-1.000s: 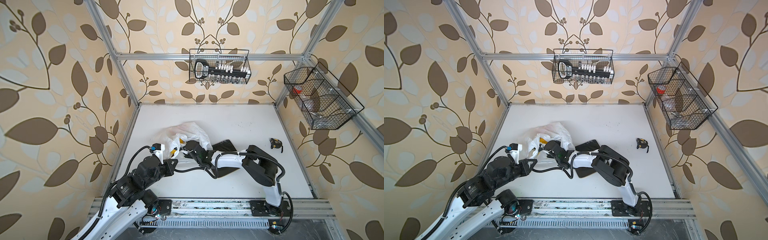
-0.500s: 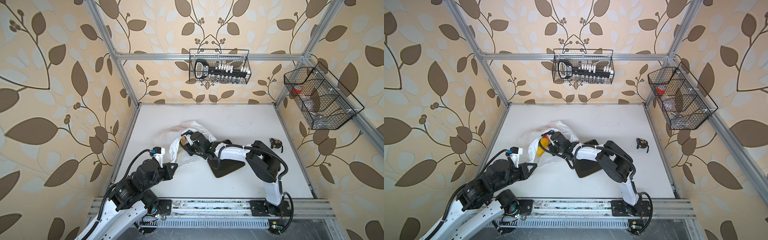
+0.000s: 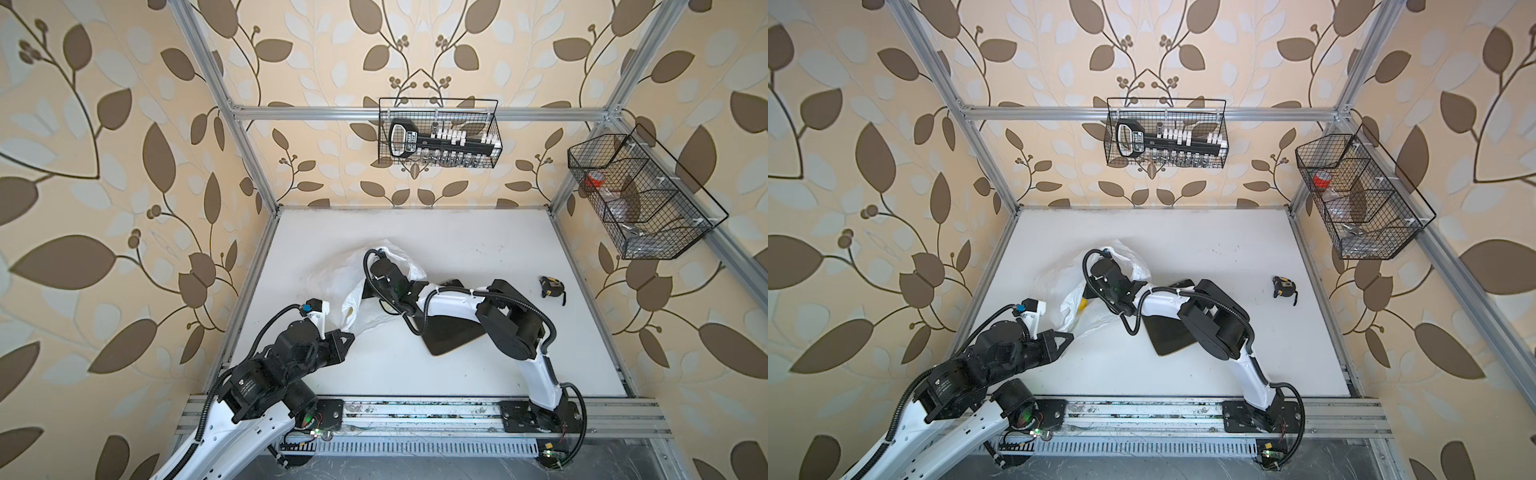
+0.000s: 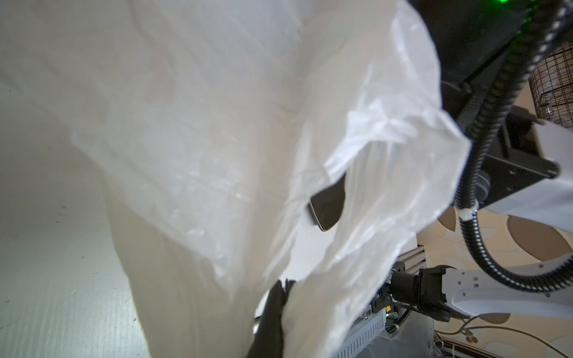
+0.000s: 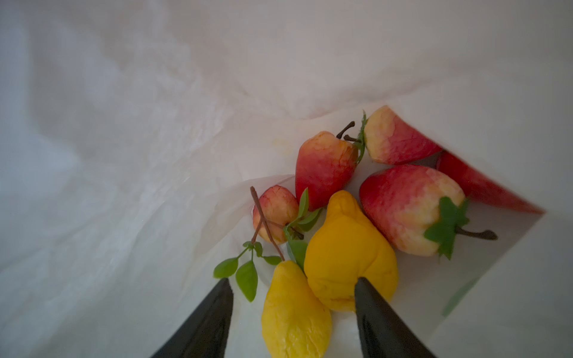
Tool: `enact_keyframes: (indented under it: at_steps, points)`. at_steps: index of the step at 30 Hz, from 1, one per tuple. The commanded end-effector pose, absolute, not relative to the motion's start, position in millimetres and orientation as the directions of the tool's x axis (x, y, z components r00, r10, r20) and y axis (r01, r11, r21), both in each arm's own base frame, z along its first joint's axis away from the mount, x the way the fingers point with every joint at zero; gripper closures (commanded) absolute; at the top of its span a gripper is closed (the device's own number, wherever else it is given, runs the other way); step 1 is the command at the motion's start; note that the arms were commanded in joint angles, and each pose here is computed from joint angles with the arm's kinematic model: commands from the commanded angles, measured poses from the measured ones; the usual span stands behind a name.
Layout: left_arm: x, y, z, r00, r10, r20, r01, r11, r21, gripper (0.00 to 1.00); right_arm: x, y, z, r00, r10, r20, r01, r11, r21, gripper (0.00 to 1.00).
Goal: Take fruits out of the plastic bag
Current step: Pick up the fruit from the plastic bag.
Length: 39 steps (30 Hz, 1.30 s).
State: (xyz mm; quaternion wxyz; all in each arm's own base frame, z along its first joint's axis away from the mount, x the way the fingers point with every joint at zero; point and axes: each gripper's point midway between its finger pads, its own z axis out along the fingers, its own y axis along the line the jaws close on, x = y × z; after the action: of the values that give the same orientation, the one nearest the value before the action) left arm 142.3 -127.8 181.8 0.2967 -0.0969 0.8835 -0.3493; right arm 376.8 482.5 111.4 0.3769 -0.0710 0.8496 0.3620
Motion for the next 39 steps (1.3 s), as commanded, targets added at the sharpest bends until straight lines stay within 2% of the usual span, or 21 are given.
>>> enact_keyframes:
  at_steps: [1,10,21,23,26,30,35,39]
  points:
    - [139.5,-131.7,182.8,-0.817,-0.371,-0.442,0.042,0.726,-0.687,1.0,387.3,481.8,98.6,-0.687,0.176,-0.705,-0.326,0.793,0.515,0.33]
    - [139.8,-131.2,188.0,-0.81,-0.376,-0.45,0.05,0.72,-0.692,1.0,394.8,483.8,58.4,-0.683,0.11,-0.722,-0.264,0.884,0.385,0.3]
    - [140.6,-127.6,191.0,-0.8,-0.403,-0.444,0.026,0.717,-0.697,1.0,398.6,498.7,26.2,-0.706,0.084,-0.703,-0.229,0.912,0.339,0.29]
    - [140.5,-125.0,189.6,-0.797,-0.419,-0.436,0.006,0.715,-0.699,1.0,398.9,497.4,28.3,-0.699,0.085,-0.71,-0.228,0.914,0.335,0.35]
    - [141.5,-118.4,186.1,-0.78,-0.454,-0.43,-0.03,0.715,-0.699,1.0,396.3,495.8,46.9,-0.67,0.083,-0.738,-0.254,0.908,0.332,0.5]
    - [144.5,-108.4,179.5,-0.745,-0.522,-0.415,-0.096,0.7,-0.708,1.0,378.5,496.8,85.3,-0.644,0.079,-0.761,-0.353,0.852,0.387,0.66]
    - [152.5,-102.4,174.9,-0.688,-0.608,-0.396,-0.145,0.649,-0.747,1.0,343.5,494.1,123.1,-0.65,0.037,-0.759,-0.486,0.747,0.453,0.71]
    - [160.5,-100.5,180.2,-0.651,-0.642,-0.405,-0.149,0.632,-0.761,1.0,313.9,484.0,131.7,-0.66,-0.05,-0.749,-0.57,0.683,0.457,0.73]
